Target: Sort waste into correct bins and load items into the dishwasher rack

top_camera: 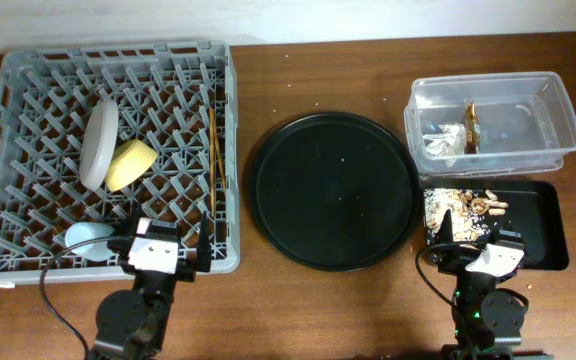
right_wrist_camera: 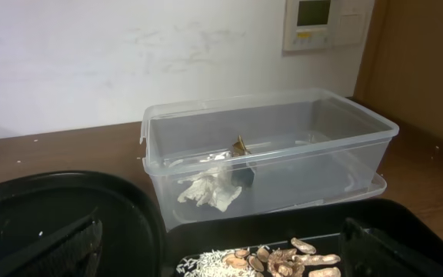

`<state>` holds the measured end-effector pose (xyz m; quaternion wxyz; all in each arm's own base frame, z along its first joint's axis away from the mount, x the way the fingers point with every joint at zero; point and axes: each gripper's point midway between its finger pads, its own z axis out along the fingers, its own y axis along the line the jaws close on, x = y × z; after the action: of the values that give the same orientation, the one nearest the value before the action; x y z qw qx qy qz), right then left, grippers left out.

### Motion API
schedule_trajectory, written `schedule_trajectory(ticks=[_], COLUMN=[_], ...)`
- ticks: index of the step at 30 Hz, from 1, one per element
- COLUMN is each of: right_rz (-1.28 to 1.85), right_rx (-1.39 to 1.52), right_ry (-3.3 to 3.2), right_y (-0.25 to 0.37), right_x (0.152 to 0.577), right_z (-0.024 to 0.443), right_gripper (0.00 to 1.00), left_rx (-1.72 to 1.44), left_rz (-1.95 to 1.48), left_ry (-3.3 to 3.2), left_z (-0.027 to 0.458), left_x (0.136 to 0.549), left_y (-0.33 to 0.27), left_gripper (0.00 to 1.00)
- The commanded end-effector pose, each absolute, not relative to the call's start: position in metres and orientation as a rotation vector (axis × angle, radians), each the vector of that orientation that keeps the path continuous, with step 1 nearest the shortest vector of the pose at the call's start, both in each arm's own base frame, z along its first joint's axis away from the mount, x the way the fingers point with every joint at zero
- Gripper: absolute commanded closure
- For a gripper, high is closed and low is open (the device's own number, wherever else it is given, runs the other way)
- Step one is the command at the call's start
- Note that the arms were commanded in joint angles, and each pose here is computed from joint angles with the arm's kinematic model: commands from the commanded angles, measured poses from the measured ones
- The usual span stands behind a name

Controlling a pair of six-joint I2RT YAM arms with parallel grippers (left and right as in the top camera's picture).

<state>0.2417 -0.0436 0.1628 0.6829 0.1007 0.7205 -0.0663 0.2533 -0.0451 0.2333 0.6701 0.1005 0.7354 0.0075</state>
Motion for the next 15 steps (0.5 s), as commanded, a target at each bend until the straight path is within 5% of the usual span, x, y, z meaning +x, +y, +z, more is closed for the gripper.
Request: schedule_trajectory(ticks=[1,5,15], right_rz=[-0.147,-0.147,-0.147], right_rx=[0.235,0.235,0.235], right_ry=[1.620,1.620,1.621], right_y=[-0.045,-0.045,-0.045], right_x=[0.242,0.242,0.242], right_z=[0.159,0.159,0.159], right_gripper=[0.02,0.01,0.02], left_rx=[0.203,0.187,0.107], left_rz=[0.035,0.056,0.132], left_ry=[1.604,1.626,1.636], left_z=[0.206,0.159,0.159], left_x=[0.241,0.244,0.246], left_y=[-0.033,-0.027,-0.002], left_gripper=[0.01,0.01,0.01])
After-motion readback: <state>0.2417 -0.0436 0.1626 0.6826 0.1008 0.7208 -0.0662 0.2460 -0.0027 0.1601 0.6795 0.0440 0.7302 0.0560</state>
